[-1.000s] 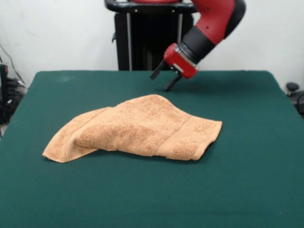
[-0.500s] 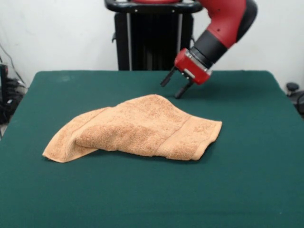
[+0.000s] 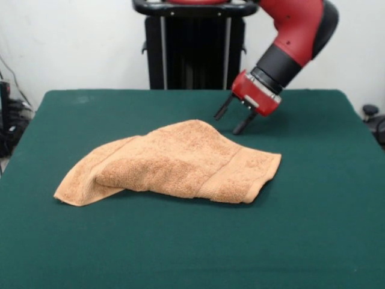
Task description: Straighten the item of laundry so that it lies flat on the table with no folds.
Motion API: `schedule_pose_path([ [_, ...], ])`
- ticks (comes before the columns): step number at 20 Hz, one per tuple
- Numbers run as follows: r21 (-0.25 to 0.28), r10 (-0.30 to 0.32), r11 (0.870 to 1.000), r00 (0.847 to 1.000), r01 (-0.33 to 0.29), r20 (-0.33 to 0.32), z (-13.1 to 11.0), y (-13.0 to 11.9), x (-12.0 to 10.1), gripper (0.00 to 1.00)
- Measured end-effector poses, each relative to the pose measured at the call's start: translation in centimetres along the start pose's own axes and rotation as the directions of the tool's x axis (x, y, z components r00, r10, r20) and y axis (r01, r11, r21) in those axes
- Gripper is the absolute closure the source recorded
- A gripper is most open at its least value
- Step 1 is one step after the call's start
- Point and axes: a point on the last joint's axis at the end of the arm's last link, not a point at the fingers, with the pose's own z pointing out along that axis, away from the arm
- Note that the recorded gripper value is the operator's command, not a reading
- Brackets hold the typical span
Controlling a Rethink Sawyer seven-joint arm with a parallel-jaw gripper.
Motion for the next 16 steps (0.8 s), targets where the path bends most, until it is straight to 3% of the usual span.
schedule_pose_path([
  [16, 0.006, 0.02, 1.0, 1.0, -0.02, 0.007, 0.54, 0.08, -0.74, 0.0],
])
